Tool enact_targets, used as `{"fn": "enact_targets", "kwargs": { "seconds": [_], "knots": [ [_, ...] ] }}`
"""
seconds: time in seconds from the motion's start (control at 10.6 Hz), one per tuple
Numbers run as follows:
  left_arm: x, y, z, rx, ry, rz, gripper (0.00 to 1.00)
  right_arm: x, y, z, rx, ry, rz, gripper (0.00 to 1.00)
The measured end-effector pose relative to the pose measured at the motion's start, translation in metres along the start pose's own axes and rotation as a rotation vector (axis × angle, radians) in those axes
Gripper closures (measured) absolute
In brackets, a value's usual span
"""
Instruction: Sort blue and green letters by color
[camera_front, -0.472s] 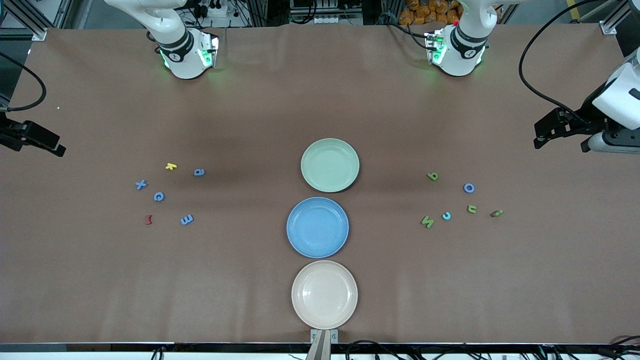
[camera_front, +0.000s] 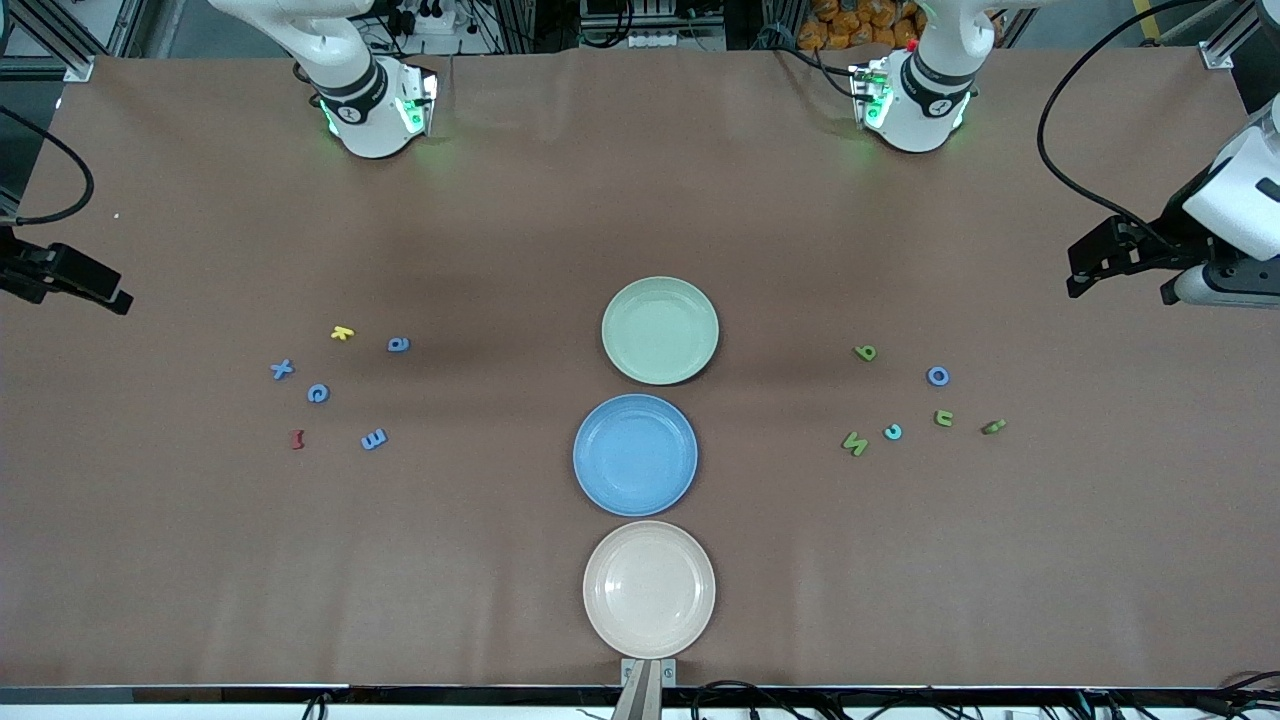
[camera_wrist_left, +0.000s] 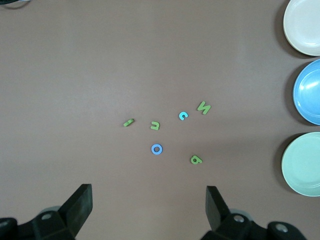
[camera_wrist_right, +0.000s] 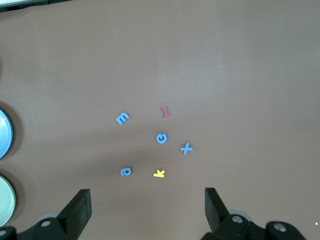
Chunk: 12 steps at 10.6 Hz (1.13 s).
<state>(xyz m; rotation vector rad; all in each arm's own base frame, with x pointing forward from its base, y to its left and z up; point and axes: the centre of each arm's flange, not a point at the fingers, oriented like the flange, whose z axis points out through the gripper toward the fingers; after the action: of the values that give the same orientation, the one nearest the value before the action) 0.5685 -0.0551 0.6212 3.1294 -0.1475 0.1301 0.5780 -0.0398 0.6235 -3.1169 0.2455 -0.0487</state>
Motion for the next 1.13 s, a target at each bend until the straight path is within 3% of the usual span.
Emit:
{"fn": "enact_targets", "kwargs": {
  "seconds": [0.38,0.76,0.94,1.13],
  "knots": [
    [0.000,-0.006,0.032,-0.001,-0.055,-0.007,0.00,0.004,0.000,0.004,0.000,0.005,0.000,0.00],
    [-0.006,0.006,0.121,-0.004,-0.072,0.017,0.00,0.019,-0.008,0.025,0.000,0.020,-0.009,0.00],
    [-0.017,0.027,0.167,-0.006,-0.082,0.029,0.00,0.034,-0.025,0.065,0.003,0.052,-0.033,0.00],
    [-0.030,0.031,0.207,-0.001,-0.121,-0.074,0.00,0.037,-0.044,0.135,0.004,0.057,-0.061,0.00]
  ]
}}
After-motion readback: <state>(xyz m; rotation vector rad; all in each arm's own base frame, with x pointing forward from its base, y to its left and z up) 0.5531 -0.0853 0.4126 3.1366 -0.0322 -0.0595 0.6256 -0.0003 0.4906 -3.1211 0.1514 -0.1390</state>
